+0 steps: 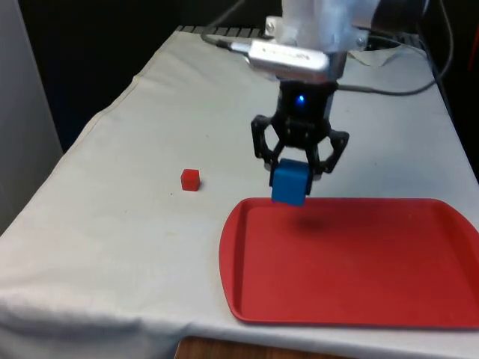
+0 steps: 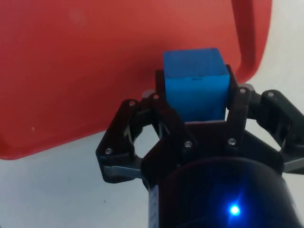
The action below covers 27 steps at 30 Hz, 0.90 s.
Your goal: Pick up the largest block and place it onto the tray.
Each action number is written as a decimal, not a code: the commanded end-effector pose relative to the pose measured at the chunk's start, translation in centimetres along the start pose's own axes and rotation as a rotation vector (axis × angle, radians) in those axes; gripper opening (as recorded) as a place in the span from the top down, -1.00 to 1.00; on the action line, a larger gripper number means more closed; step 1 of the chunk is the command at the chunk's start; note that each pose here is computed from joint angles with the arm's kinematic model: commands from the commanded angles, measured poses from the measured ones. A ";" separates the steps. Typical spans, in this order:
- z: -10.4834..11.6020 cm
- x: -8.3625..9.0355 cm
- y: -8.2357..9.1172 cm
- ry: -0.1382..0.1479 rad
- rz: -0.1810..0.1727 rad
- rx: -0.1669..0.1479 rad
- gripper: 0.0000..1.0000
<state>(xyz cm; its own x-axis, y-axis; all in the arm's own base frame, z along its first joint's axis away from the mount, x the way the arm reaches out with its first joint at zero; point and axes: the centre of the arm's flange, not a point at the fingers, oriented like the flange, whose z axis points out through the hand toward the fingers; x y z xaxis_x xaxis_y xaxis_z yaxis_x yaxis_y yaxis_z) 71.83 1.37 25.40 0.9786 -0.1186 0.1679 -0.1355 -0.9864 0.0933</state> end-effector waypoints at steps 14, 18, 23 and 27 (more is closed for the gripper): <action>5.1 1.1 -3.3 -0.002 -0.022 -0.014 1.00; 5.8 1.5 -3.7 0.000 -0.025 -0.015 1.00; 5.8 1.6 -3.9 0.004 -0.030 -0.019 0.67; 5.9 1.6 -3.9 0.004 -0.031 -0.021 -0.30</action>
<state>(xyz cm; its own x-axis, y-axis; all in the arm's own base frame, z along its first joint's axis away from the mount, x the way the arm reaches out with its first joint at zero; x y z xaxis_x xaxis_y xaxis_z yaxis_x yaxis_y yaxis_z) 74.88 4.30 19.57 0.9811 -0.0874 0.1727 -0.1092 -0.9866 0.1216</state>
